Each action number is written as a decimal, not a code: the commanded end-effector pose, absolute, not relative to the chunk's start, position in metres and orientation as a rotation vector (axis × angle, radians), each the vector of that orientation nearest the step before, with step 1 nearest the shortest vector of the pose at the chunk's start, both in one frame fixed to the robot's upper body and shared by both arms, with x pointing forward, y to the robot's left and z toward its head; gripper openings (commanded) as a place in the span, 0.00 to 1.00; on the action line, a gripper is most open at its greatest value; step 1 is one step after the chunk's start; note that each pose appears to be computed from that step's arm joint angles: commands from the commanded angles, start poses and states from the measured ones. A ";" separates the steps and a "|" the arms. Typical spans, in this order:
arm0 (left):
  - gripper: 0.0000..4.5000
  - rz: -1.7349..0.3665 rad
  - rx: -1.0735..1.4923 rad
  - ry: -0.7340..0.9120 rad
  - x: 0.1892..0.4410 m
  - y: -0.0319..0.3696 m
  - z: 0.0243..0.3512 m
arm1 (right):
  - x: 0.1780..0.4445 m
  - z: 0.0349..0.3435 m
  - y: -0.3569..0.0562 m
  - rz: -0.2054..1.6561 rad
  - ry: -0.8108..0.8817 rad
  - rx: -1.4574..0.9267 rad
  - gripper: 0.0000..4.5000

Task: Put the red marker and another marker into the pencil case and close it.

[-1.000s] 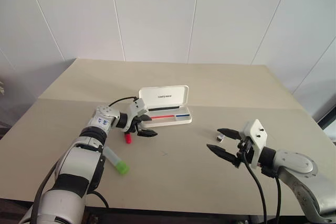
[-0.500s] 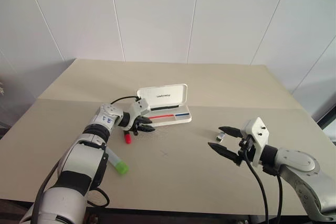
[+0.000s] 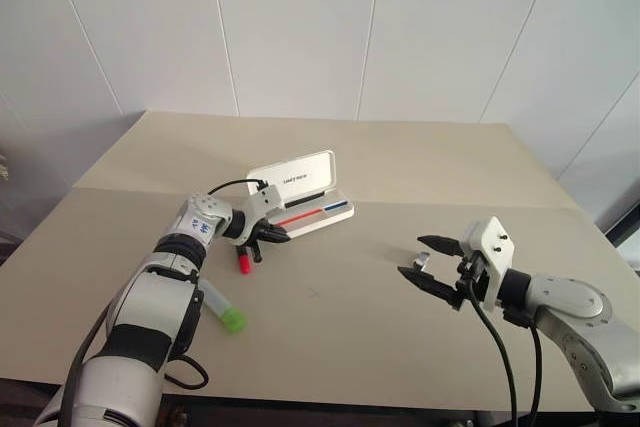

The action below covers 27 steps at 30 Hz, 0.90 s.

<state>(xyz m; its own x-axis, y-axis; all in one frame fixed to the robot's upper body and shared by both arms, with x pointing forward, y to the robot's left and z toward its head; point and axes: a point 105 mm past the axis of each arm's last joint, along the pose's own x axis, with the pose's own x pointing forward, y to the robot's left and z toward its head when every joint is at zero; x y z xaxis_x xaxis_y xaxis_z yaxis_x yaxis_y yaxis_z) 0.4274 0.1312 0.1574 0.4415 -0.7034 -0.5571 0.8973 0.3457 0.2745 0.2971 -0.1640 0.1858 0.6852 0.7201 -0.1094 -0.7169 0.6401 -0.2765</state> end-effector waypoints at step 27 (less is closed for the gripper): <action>0.00 -1.448 0.831 0.233 0.329 0.115 0.153 | 0.262 0.197 -0.182 0.959 -0.016 -0.343 1.00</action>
<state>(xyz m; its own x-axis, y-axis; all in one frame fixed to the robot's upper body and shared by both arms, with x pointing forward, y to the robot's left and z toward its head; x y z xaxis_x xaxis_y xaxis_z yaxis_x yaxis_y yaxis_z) 0.3328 0.1187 0.1418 0.1559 -0.7609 -0.6299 0.9437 -0.0735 0.3225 0.2689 -0.1834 0.1797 0.5914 0.7874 -0.1737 -0.8020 0.5519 -0.2286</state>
